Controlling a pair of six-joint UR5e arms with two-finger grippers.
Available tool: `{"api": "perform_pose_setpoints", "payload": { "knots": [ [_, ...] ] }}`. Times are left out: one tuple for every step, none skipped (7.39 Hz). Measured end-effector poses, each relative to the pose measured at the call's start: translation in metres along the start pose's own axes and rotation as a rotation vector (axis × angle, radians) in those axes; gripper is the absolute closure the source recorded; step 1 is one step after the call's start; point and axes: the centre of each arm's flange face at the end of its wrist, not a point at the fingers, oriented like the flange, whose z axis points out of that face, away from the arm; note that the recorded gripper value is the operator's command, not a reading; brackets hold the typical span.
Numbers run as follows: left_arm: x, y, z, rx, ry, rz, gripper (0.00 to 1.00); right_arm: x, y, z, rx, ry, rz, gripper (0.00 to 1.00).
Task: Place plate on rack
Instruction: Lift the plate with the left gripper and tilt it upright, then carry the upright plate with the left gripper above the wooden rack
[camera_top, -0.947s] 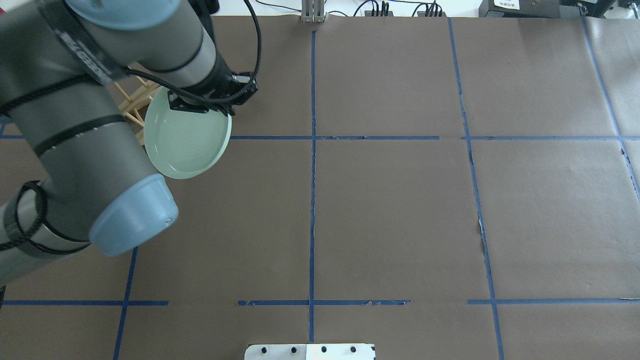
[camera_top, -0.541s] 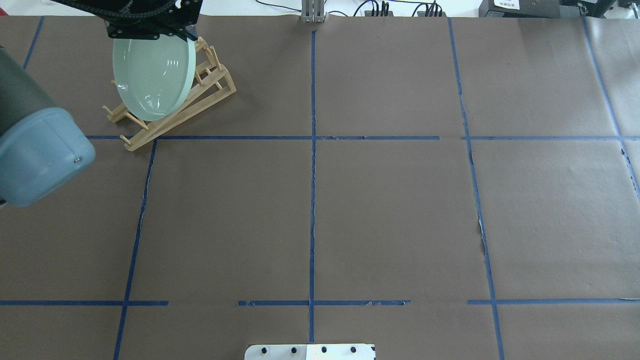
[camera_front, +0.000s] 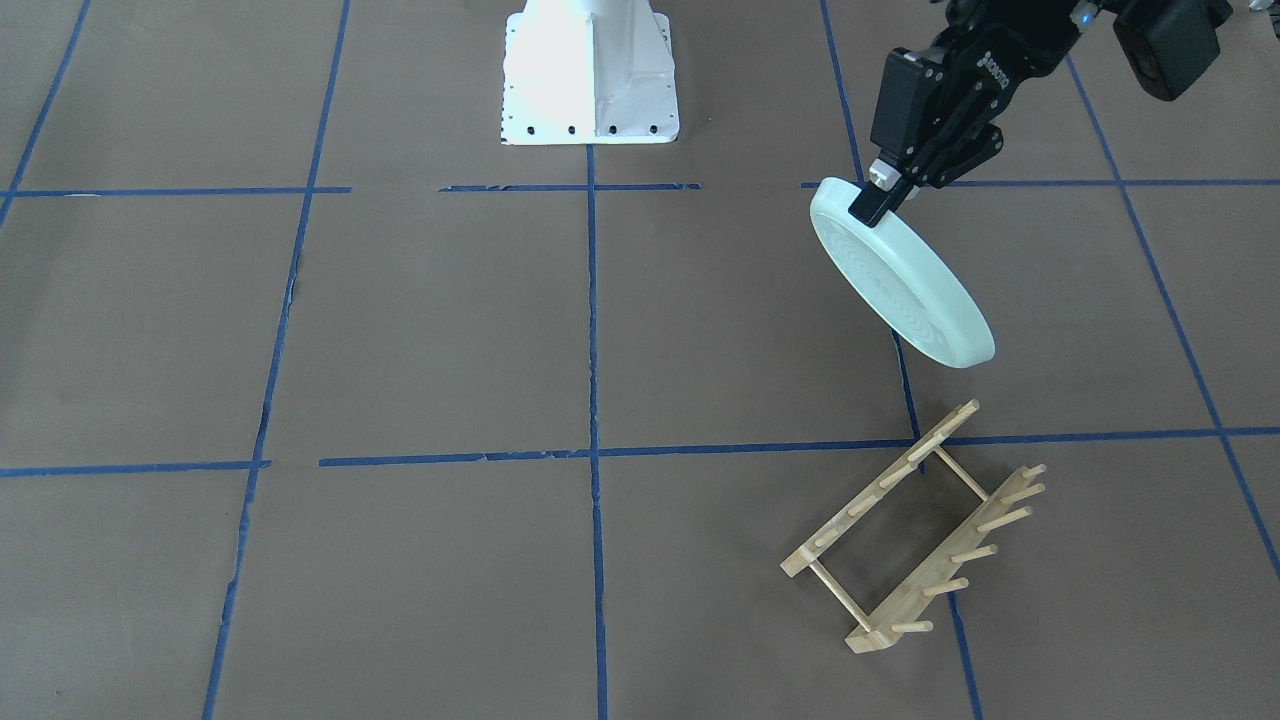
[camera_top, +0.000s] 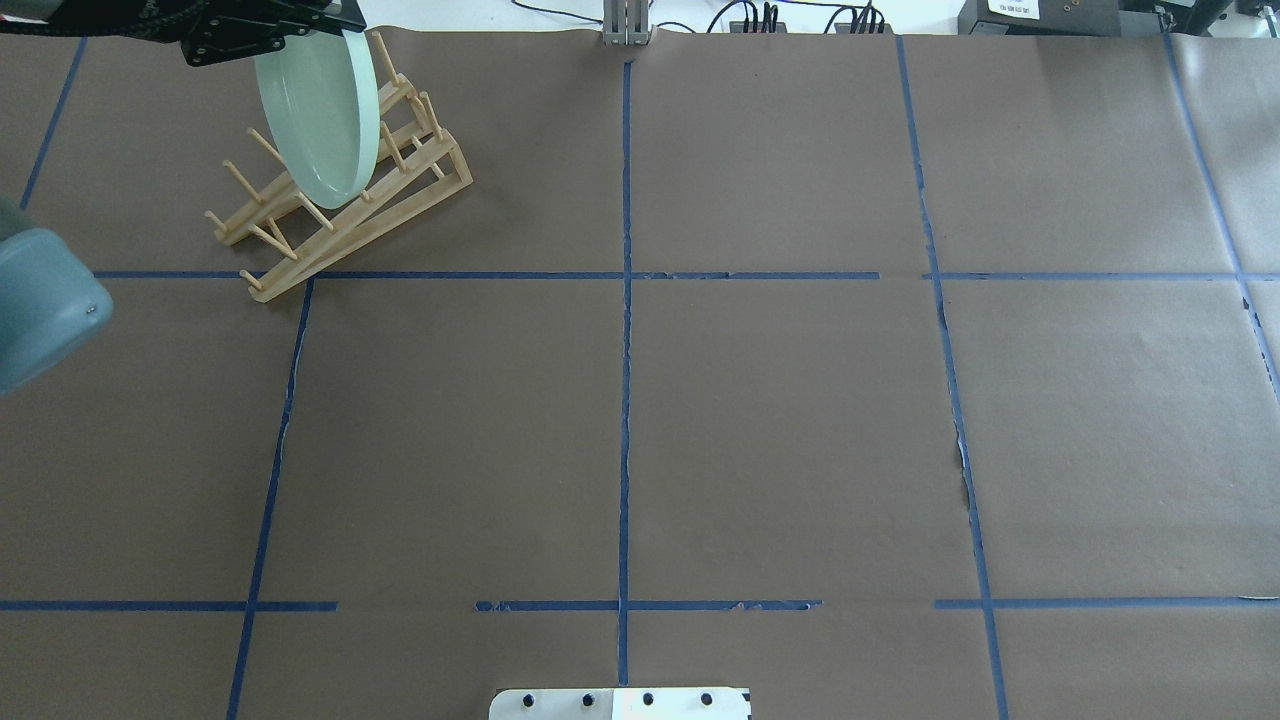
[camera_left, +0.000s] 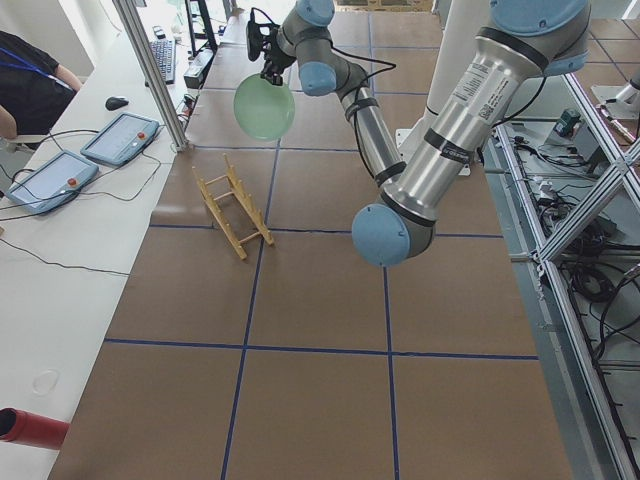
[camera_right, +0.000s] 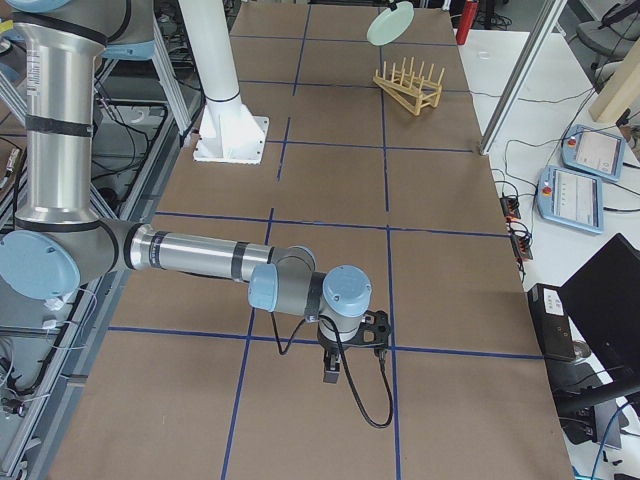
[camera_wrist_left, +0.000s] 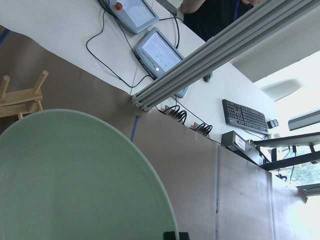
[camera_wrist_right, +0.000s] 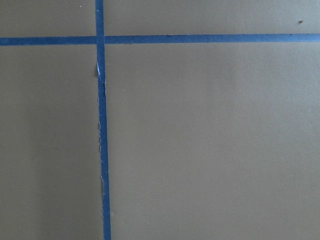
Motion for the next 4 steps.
{"api": "perform_pose_setpoints", "payload": {
  "knots": [
    [-0.024, -0.007, 0.006, -0.008, 0.099, -0.057, 1.0, 0.0, 0.0, 0.0, 0.0, 0.0, 0.0, 0.0],
    [-0.045, -0.016, 0.014, -0.004, 0.178, -0.11, 1.0, 0.0, 0.0, 0.0, 0.0, 0.0, 0.0, 0.0],
    [-0.062, -0.028, 0.022, 0.025, 0.237, -0.149, 1.0, 0.0, 0.0, 0.0, 0.001, 0.0, 0.001, 0.0],
    [-0.075, -0.04, 0.028, 0.058, 0.267, -0.17, 1.0, 0.0, 0.0, 0.0, 0.001, 0.0, 0.001, 0.0]
  ]
}}
